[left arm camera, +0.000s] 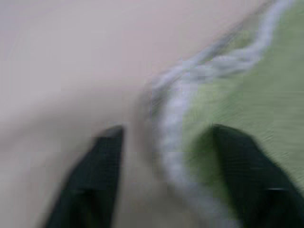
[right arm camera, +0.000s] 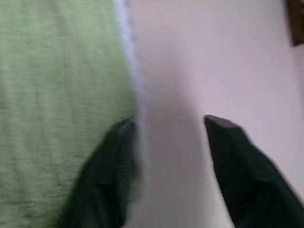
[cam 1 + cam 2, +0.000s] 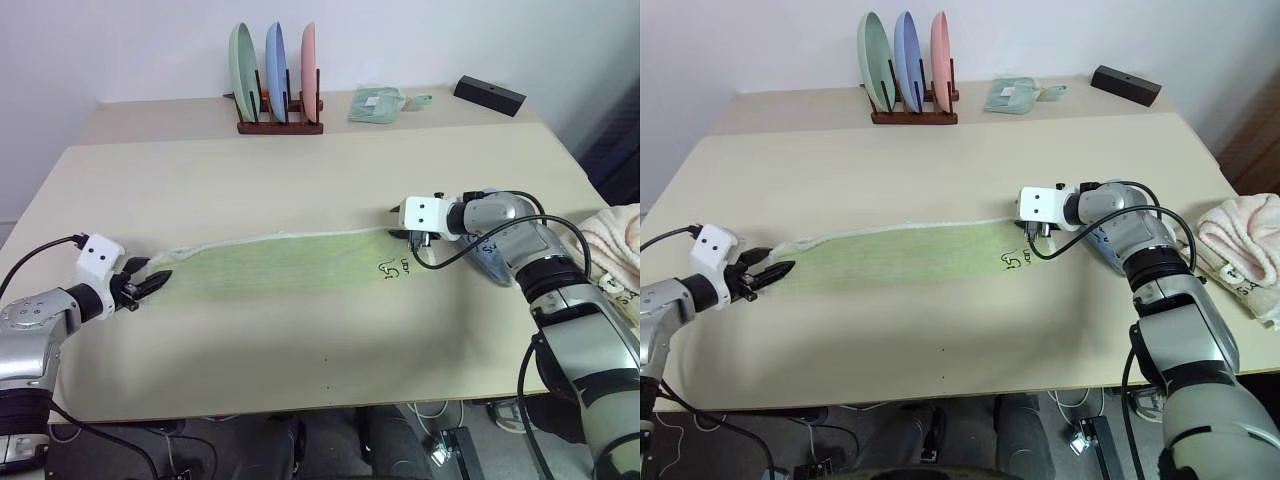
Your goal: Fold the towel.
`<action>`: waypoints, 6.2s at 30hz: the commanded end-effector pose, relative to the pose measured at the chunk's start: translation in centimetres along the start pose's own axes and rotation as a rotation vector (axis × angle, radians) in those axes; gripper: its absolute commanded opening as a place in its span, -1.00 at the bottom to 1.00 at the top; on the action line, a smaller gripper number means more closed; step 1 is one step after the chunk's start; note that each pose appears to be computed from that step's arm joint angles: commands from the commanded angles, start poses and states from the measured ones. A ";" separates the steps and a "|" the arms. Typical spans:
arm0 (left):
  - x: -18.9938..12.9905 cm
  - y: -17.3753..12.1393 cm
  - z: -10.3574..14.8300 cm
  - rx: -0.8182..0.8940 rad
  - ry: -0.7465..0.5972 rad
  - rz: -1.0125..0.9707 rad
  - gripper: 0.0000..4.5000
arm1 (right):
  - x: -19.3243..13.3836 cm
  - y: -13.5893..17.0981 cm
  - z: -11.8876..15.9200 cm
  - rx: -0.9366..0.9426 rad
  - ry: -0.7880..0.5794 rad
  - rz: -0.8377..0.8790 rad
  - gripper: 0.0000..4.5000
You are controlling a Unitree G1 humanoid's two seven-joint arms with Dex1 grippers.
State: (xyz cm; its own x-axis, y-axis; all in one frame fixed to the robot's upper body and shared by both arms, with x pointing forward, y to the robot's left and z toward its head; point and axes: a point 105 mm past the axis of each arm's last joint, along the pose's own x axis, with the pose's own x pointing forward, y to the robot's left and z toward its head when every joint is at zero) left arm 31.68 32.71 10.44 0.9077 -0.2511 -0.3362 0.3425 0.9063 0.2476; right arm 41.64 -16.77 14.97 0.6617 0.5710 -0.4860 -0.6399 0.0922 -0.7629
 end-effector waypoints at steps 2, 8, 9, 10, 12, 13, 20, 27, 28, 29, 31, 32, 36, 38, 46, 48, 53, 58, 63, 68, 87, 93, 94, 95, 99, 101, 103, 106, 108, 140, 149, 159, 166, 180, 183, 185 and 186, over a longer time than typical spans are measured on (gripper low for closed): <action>-0.7 3.6 1.9 -0.010 -0.100 0.236 0.41 | -2.4 -3.5 0.3 -0.047 0.004 -0.172 -0.03; -1.3 4.9 2.5 -0.120 -0.181 0.374 0.42 | -6.2 -3.9 0.7 0.168 -0.078 -0.249 0.22; -1.3 4.1 2.9 -0.108 -0.200 0.332 0.42 | -7.0 -3.2 1.1 0.246 -0.115 -0.238 0.36; -1.3 3.4 3.3 -0.095 -0.212 0.300 0.42 | -7.6 -2.7 1.5 0.298 -0.139 -0.227 0.54; -1.4 2.2 4.1 -0.077 -0.244 0.248 0.42 | -8.9 -0.5 2.7 0.465 -0.220 -0.158 0.96; -1.4 1.7 4.6 -0.073 -0.265 0.225 0.42 | -9.4 0.8 3.4 0.542 -0.262 -0.111 0.96; 0.0 -5.8 8.5 0.018 -0.370 -0.116 0.42 | -10.9 6.8 5.6 1.026 -0.390 0.031 0.96; 0.0 -16.3 10.7 0.105 -0.415 -0.538 0.42 | -9.1 11.2 4.0 1.478 -0.261 -0.022 0.96; -0.1 -17.7 10.7 0.101 -0.420 -0.595 0.42 | -8.7 11.2 3.7 1.532 -0.254 -0.057 0.96; -0.1 -18.3 10.8 0.092 -0.423 -0.625 0.42 | -8.5 11.0 3.5 1.564 -0.251 -0.080 0.96; -0.4 -19.5 10.8 0.074 -0.430 -0.685 0.42 | -8.0 11.0 3.3 1.626 -0.237 -0.104 0.96; -0.5 -20.1 10.8 0.077 -0.430 -0.711 0.42 | -7.6 11.1 3.1 1.655 -0.220 -0.109 0.96; -0.8 -21.5 10.6 0.102 -0.431 -0.762 0.42 | -6.5 10.6 1.8 1.789 -0.187 -0.203 0.96; -0.8 -21.7 10.6 0.101 -0.430 -0.765 0.42 | -6.0 9.8 1.0 1.856 -0.195 -0.260 0.96; -1.1 -22.4 10.2 0.086 -0.430 -0.764 0.42 | -4.9 7.9 0.6 1.956 -0.221 -0.342 0.37; -1.0 -22.4 10.1 0.079 -0.428 -0.759 0.42 | -5.2 7.7 0.6 1.945 -0.220 -0.361 -0.06; -0.3 -22.1 9.7 0.059 -0.421 -0.730 0.42 | -7.1 6.6 0.1 1.919 -0.244 -0.452 -0.99; 0.6 -21.3 9.3 0.046 -0.407 -0.697 0.42 | -9.8 5.4 0.2 1.845 -0.273 -0.509 -0.99; 1.1 -20.6 9.0 0.059 -0.395 -0.667 0.42 | -12.3 4.5 -0.2 1.662 -0.192 -0.530 -0.99; 1.3 -20.3 8.8 0.066 -0.395 -0.652 0.42 | -10.4 3.8 4.4 1.258 -0.121 -0.307 -0.99; 0.4 -21.2 8.6 0.011 -0.407 -0.577 0.42 | 0.3 8.8 11.2 1.042 -0.198 0.077 -0.86; 0.3 -20.9 9.3 0.017 -0.407 -0.569 0.42 | -1.7 8.0 13.1 0.980 -0.335 0.121 0.30; 0.3 -20.5 9.5 0.014 -0.408 -0.558 0.42 | -2.4 7.7 13.3 0.953 -0.362 0.124 0.53; 0.3 -20.2 9.7 0.009 -0.408 -0.545 0.42 | -3.0 7.6 13.4 0.930 -0.382 0.128 0.53; 0.3 -17.9 9.8 -0.031 -0.406 -0.464 0.42 | -5.3 6.5 13.0 0.908 -0.462 0.125 0.39; 0.1 -17.0 9.5 -0.042 -0.399 -0.431 0.42 | -5.8 5.7 12.4 0.932 -0.488 0.102 0.09; 0.0 -16.3 9.1 -0.045 -0.388 -0.407 0.42 | -5.7 4.7 11.5 0.959 -0.484 0.051 -0.33; -0.2 -15.9 8.4 -0.044 -0.369 -0.389 0.42 | -4.0 3.3 9.6 0.983 -0.429 -0.042 -0.97; -0.2 -16.0 8.2 -0.048 -0.368 -0.389 0.42 | -2.3 3.6 9.2 0.960 -0.398 -0.052 -0.97; -4.1 -16.0 4.9 -0.438 -0.311 -0.290 1.00 | -1.0 3.5 11.2 0.609 -0.480 -0.078 0.51; -4.3 -15.6 0.1 -0.976 -0.135 0.015 1.00 | -2.0 2.7 13.7 0.377 -0.527 -0.047 0.99; -0.7 -12.6 1.5 -1.384 -0.178 0.180 1.00 | -1.3 4.0 15.1 0.313 -0.540 -0.004 0.99; 1.3 -11.8 2.9 -1.351 -0.176 0.151 -0.04 | -1.9 5.0 15.0 0.332 -0.535 0.033 1.00; -3.5 -3.2 6.3 -1.089 -0.526 0.283 -0.99 | -2.7 6.7 13.7 0.384 -0.481 0.090 1.00; -3.8 -3.4 8.0 -0.931 -0.533 0.200 -0.99 | -2.5 6.7 13.5 0.385 -0.473 0.088 1.00; -3.7 -4.6 9.6 -0.829 -0.531 0.096 -0.99 | -2.4 6.6 13.3 0.389 -0.470 0.084 1.00; -3.4 -5.5 10.4 -0.774 -0.522 0.040 -0.99 | -2.3 6.6 13.3 0.392 -0.469 0.081 1.00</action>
State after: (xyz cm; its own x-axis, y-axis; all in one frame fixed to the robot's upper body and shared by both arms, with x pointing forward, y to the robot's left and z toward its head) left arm 29.28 27.34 17.96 0.9936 -0.0485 0.1025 0.0980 0.8222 -0.5607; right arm 30.62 -6.63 15.65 0.4078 0.8739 -0.2645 -0.8577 0.2673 -0.4392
